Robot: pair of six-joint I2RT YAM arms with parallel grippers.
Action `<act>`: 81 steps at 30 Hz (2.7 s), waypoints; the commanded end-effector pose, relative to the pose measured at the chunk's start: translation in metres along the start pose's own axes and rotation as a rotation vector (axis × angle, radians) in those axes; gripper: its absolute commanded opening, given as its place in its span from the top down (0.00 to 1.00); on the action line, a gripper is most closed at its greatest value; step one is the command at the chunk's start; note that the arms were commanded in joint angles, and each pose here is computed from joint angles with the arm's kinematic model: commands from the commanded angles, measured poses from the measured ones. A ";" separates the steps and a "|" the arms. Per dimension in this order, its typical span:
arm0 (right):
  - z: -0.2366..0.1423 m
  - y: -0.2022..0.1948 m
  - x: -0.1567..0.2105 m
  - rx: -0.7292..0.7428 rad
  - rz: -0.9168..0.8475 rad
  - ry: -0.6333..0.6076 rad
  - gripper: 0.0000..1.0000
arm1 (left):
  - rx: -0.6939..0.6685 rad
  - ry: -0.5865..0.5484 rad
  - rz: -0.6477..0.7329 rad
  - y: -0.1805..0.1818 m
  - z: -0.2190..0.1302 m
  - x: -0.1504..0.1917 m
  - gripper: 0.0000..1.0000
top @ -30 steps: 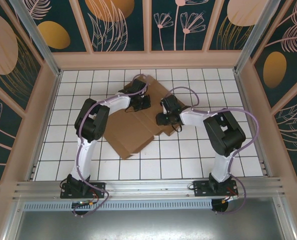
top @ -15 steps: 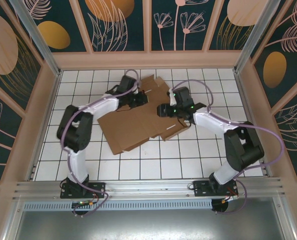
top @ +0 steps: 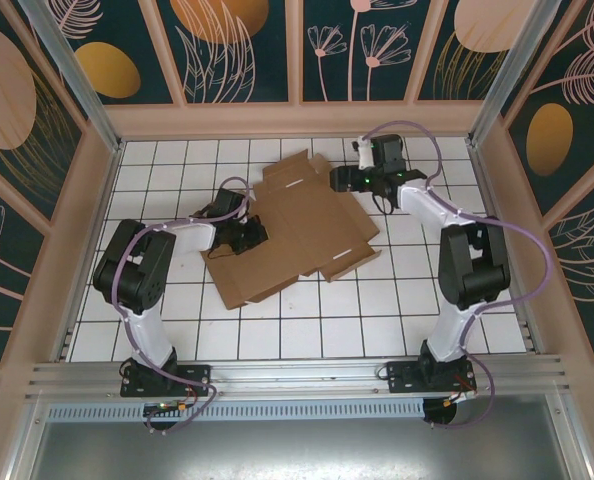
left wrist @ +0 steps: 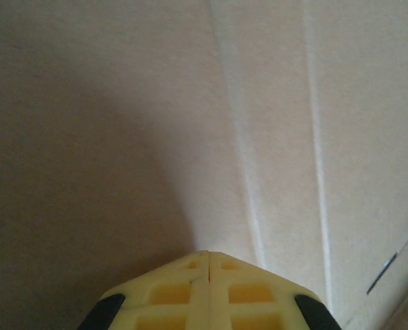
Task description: Fold the paper box
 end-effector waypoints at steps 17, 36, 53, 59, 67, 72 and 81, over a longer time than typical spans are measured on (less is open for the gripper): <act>0.041 -0.019 0.094 -0.226 0.195 0.225 0.17 | -0.040 0.007 -0.092 0.037 0.019 -0.003 1.00; 0.040 -0.001 0.132 -0.344 0.337 0.278 0.41 | -0.043 0.012 -0.101 0.038 0.022 -0.003 1.00; 0.014 -0.001 0.083 -0.155 0.070 0.159 0.83 | -0.046 0.002 -0.093 0.035 0.018 -0.004 1.00; 0.007 0.014 0.061 0.085 -0.235 0.132 0.92 | -0.029 0.002 -0.094 0.031 0.015 -0.004 1.00; -0.016 0.045 0.011 0.302 -0.537 0.093 0.90 | 0.039 0.025 -0.108 0.015 0.013 0.000 1.00; -0.020 0.063 -0.005 0.474 -0.786 0.133 0.90 | 0.081 0.014 -0.076 -0.011 -0.001 -0.006 1.00; -0.030 0.087 -0.030 0.557 -0.959 0.048 0.90 | 0.272 -0.120 0.011 -0.110 -0.091 -0.050 0.83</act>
Point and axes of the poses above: each hand's point on the last joint's axis, 136 mm out from that joint toward the fingers, its own z axis out along the fingers, its own y axis along the line the jaws close on, x = y × z, the point moved 1 cm from there along -z, back along the fingers, and after that the axes turned 11 degrees about -z, right-handed, at the moved point
